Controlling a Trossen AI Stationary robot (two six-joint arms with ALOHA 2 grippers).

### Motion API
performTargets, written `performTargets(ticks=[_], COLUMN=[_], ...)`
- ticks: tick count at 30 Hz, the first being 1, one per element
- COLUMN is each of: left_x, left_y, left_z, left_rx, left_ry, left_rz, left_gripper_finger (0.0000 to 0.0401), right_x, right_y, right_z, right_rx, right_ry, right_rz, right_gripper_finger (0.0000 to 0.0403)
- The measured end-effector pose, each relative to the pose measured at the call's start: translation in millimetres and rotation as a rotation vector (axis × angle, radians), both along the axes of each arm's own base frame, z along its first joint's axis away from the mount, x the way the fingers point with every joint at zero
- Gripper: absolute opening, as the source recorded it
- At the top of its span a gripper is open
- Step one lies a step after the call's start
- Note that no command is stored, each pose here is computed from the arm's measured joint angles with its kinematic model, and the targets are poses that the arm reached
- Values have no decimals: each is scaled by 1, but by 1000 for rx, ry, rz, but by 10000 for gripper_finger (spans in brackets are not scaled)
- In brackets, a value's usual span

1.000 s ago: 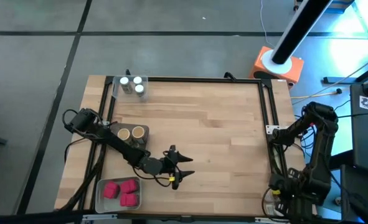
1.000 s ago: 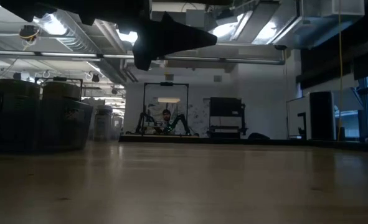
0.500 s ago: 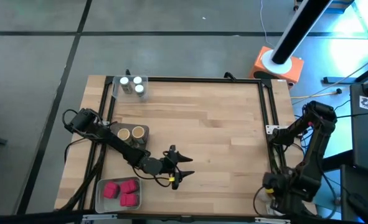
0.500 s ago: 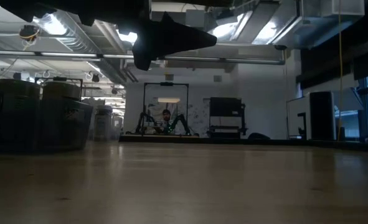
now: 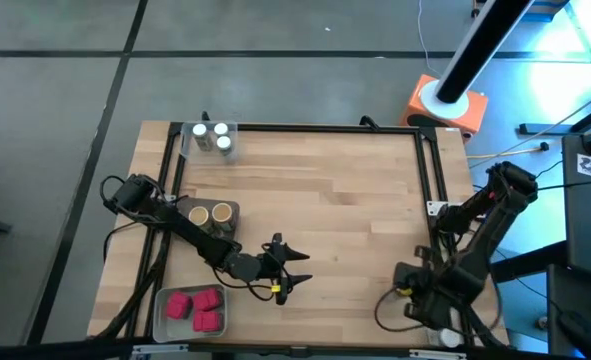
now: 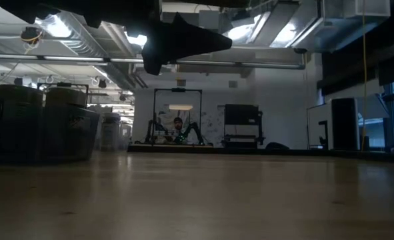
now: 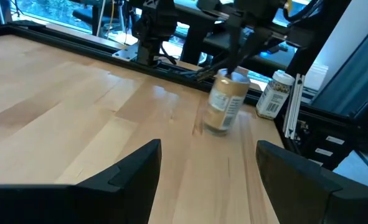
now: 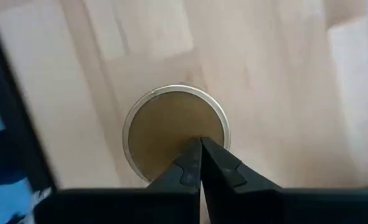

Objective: Sort spices by type
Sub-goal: Put the brown spice bottle into the black bin

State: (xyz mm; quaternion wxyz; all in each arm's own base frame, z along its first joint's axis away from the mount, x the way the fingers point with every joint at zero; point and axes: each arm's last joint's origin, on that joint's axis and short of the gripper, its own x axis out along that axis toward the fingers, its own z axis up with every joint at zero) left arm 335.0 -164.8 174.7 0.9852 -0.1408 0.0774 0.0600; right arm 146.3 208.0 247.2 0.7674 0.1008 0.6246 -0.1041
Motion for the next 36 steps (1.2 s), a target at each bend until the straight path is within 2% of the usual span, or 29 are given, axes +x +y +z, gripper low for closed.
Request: performTargets(ticks=[10,18,22,30,36], left_x=[0,-2,-5,-5,-5], left_y=[-1,-3,-9,-10,-10], left_z=[0,0,0,0,0], left_rx=[-2,6,23,26,24], left_ry=[0,1,3,2,3], left_rz=[-2,-11,-32,-35,-36], left_gripper_finger=[246,246,246,246,246], right_x=[35,42,34,-11,-35], right_y=[-30,-39,-41,-36,-33], right_z=[-1,2,13,47,54], right_rx=[-96,-152,-119,-77,-99], right_ry=[-42,-63,-102,-348,-445], right_rz=[14,94,104,114,103], right_gripper_finger=[7,7,7,7,7])
